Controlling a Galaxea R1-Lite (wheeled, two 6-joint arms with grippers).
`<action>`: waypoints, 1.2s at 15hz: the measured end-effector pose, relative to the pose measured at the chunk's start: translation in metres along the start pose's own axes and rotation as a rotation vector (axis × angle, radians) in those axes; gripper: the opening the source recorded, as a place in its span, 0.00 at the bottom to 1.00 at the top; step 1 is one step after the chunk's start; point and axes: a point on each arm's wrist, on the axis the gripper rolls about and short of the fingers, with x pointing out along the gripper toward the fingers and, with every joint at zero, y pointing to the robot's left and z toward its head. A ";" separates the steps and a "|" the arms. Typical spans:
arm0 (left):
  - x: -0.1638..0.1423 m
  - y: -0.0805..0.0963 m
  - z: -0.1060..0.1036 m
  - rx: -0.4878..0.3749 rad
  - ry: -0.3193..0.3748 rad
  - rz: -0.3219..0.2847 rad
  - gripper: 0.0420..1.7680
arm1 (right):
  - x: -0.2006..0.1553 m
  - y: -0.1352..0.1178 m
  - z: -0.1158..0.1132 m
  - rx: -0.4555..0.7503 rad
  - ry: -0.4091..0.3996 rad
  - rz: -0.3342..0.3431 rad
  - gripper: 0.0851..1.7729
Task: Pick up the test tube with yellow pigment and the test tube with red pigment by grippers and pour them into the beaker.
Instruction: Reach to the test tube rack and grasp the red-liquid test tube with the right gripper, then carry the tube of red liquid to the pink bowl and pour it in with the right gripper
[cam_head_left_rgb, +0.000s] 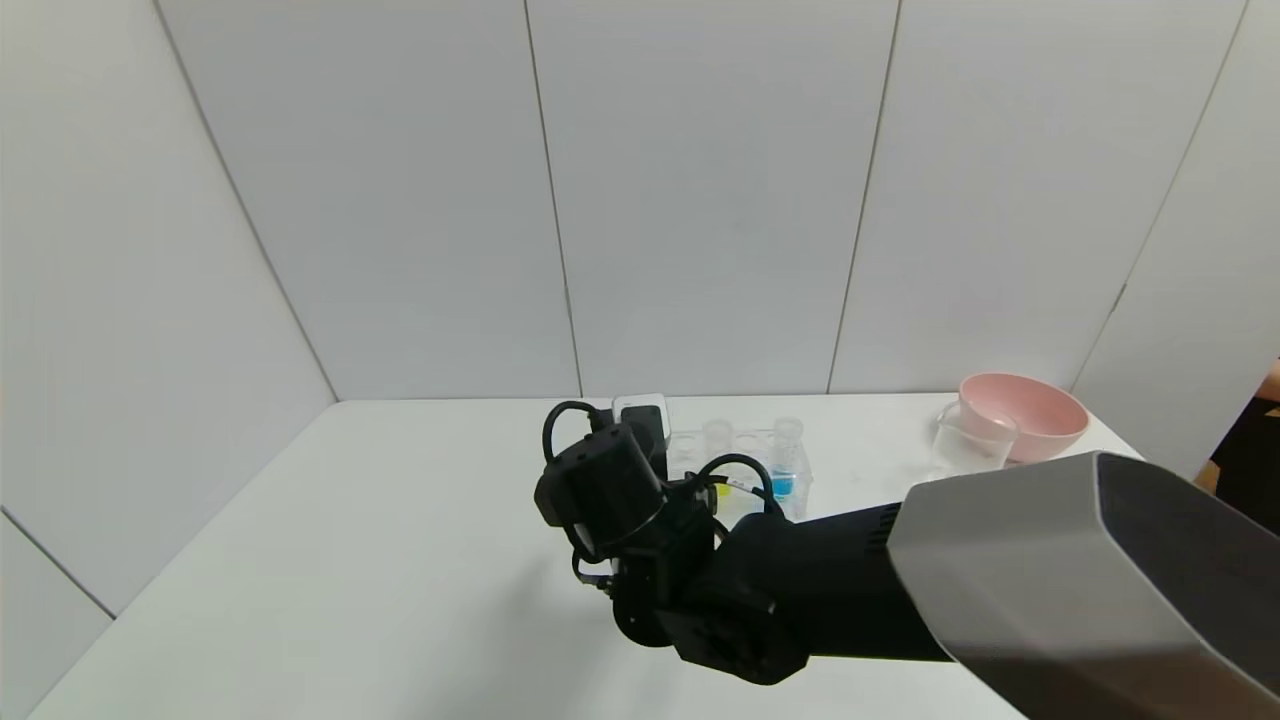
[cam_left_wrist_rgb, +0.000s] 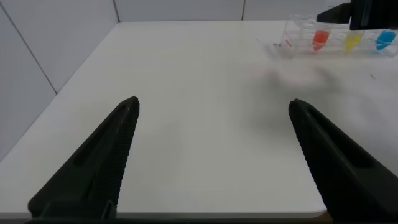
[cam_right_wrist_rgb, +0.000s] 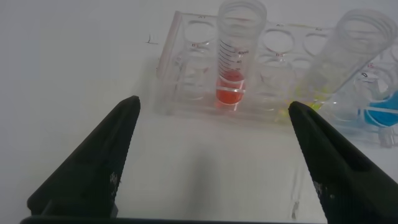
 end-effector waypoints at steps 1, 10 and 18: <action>0.000 0.000 0.000 0.000 0.000 0.000 0.97 | 0.006 0.001 -0.001 -0.002 -0.003 -0.006 0.96; 0.000 0.000 0.000 0.000 0.000 0.000 0.97 | 0.057 -0.011 0.007 -0.014 -0.051 -0.071 0.96; 0.000 0.000 0.000 0.000 0.000 0.000 0.97 | 0.058 -0.009 0.016 -0.008 -0.076 -0.065 0.96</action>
